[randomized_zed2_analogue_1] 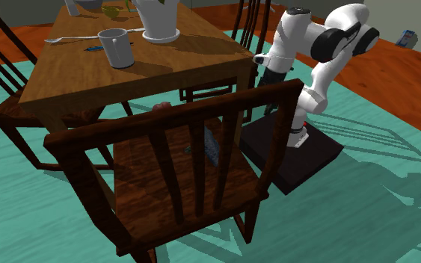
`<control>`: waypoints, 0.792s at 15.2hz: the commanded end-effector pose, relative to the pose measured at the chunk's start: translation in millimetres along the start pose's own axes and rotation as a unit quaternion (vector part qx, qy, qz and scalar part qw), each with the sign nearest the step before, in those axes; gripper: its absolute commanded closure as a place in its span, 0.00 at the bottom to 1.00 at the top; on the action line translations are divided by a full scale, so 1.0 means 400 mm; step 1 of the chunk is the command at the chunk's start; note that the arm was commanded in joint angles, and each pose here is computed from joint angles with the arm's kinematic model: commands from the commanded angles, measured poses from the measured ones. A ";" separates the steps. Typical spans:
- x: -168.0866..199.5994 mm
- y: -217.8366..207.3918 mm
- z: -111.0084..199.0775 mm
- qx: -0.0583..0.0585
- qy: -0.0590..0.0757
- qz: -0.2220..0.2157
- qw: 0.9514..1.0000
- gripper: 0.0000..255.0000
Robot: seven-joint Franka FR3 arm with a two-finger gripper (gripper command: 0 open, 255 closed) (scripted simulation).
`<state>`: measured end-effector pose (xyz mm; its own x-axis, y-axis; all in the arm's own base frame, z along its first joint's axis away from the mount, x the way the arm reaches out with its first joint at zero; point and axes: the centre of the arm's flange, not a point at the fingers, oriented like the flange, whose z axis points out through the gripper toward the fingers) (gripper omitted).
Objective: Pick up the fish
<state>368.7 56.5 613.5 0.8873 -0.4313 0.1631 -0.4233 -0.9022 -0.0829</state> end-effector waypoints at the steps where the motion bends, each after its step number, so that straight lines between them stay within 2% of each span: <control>1: 0.038 -0.048 0.020 -0.003 0.009 0.062 0.998 0.00; 3: 0.083 -0.089 0.041 -0.008 0.017 0.119 0.993 0.00; 6: 0.159 -0.141 0.071 -0.014 0.030 0.204 0.978 0.00; 9: 0.243 -0.178 0.100 -0.020 0.042 0.288 0.957 0.00; 12: 0.333 -0.200 0.127 -0.027 0.054 0.369 0.927 0.00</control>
<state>517.9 73.3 594.4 0.3938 -0.9012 0.1809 -0.8939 -0.4213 -0.1533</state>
